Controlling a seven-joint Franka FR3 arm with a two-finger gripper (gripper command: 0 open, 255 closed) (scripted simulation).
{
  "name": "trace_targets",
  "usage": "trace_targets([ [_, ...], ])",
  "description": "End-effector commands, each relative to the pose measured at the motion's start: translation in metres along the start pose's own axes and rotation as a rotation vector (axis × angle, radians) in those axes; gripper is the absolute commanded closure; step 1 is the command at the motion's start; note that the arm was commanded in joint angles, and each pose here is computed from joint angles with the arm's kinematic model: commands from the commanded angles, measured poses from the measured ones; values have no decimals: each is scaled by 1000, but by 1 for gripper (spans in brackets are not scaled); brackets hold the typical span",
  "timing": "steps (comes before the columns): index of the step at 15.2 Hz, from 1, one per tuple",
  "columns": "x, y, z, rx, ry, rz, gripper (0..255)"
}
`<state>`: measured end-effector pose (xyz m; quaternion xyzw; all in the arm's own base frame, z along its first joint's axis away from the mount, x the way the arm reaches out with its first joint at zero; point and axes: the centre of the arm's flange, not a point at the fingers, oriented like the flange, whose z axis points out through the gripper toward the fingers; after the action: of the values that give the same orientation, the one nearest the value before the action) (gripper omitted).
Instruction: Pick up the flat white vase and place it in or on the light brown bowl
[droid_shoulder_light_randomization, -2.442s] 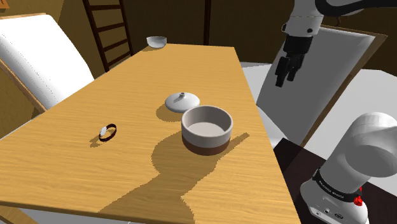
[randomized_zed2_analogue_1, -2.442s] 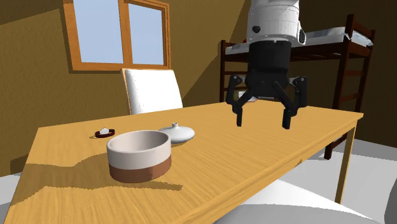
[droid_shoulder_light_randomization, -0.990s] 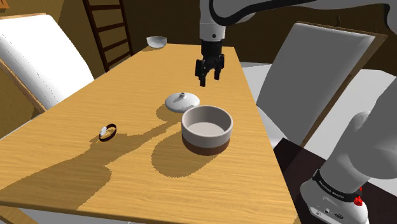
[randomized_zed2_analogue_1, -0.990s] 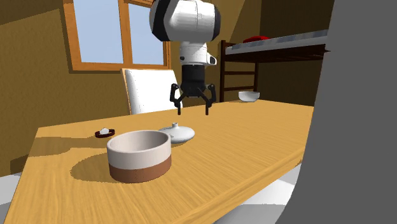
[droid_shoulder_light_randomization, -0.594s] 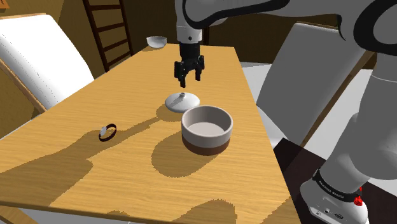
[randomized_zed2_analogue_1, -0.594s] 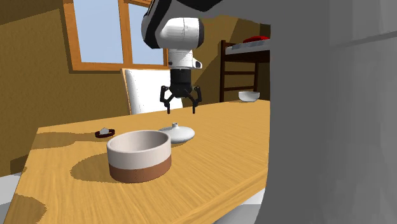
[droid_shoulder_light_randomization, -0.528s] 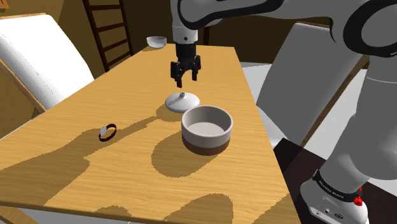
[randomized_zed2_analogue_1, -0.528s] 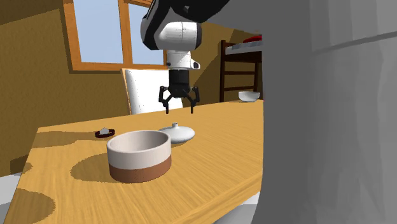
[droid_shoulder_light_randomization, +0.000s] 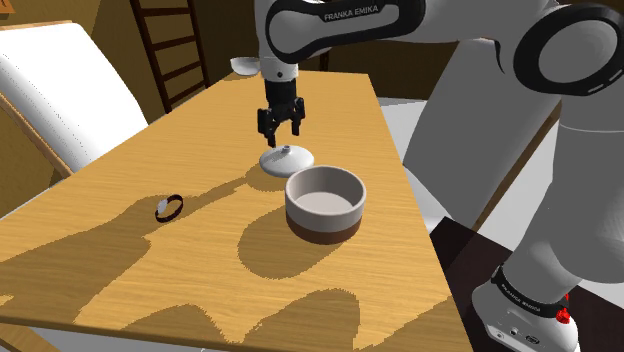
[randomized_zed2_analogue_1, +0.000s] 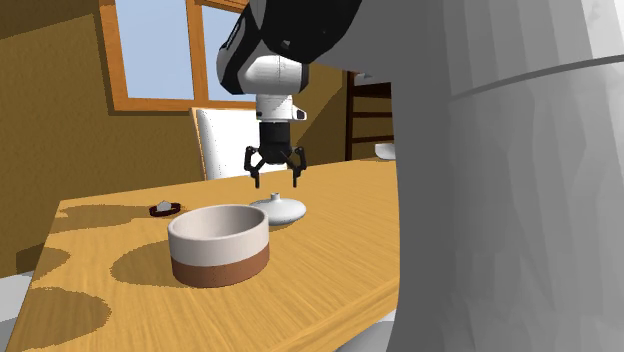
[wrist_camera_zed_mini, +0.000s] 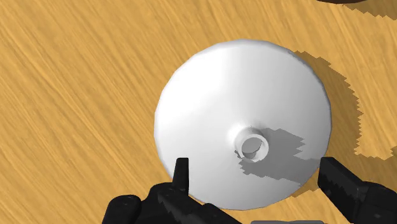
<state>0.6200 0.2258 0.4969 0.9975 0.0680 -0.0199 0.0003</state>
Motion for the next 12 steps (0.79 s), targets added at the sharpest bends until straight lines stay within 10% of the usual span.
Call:
trace_targets([
  [1, -1, 0, 14, 0, 0, 0, 0],
  [9, -1, 0, 14, 0, 0, 0, 0],
  [10, -1, 0, 14, 0, 0, 0, 255],
  [12, -1, 0, 14, 0, 0, 0, 255],
])
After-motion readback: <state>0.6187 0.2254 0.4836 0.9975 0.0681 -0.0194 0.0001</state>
